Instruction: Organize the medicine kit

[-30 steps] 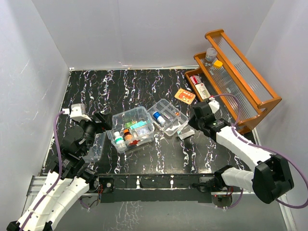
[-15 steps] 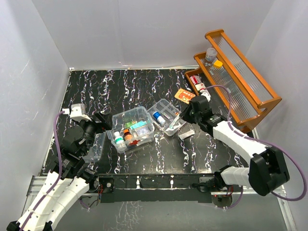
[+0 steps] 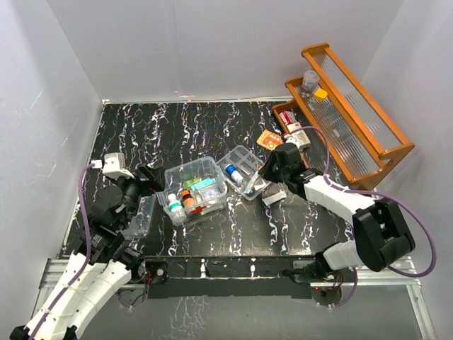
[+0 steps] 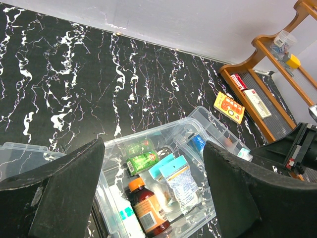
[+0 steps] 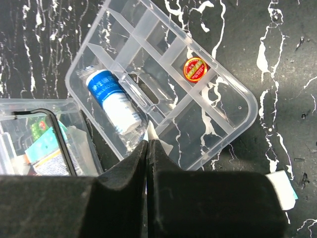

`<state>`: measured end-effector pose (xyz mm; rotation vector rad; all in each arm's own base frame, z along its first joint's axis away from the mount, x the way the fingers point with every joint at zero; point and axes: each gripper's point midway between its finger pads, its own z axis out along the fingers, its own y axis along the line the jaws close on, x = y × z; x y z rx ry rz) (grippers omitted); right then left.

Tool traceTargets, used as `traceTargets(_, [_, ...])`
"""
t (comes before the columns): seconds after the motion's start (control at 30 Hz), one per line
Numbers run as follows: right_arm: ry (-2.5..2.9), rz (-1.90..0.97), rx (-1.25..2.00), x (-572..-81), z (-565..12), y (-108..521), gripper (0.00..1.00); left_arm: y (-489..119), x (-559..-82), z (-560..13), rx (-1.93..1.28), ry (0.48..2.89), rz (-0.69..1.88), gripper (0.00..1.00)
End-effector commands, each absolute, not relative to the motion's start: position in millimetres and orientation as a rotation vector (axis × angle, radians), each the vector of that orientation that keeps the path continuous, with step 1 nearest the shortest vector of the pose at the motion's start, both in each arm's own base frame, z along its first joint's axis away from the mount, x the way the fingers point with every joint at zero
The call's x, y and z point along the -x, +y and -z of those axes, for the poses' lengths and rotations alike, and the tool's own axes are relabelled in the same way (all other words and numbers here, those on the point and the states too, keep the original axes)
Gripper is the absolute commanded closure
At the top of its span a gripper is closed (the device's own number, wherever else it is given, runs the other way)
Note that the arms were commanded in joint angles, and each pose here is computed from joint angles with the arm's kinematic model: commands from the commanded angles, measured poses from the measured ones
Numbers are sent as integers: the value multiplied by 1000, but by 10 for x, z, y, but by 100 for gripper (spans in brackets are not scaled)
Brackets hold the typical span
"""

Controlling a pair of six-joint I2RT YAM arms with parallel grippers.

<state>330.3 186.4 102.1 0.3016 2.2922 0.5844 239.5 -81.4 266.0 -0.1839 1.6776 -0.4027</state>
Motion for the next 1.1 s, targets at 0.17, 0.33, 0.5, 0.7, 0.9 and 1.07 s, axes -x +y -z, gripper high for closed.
traceTargets(0.17, [2256,-564,-293,-3394,-934,1843,96,-779,-2390,-2726,193,1652,396,20])
traceTargets(0.33, [2240,-538,-302,-3410,-1011,1794,76,-788,-2389,-2730,190,1652,400,20])
traceTargets(0.5, [2210,-495,-335,-3404,-1185,1691,69,-788,-2390,-2731,189,1652,399,20])
traceTargets(0.7, [2240,-340,-493,-3228,-1203,1370,59,-787,-2386,-2738,189,1649,401,20])
traceTargets(0.9, [2269,-201,-729,-2937,-1016,1058,59,-770,-2366,-2771,193,1636,404,20])
traceTargets(1.07, [2298,-205,-880,-2725,-805,1010,60,-639,-2336,-2788,256,1617,369,20])
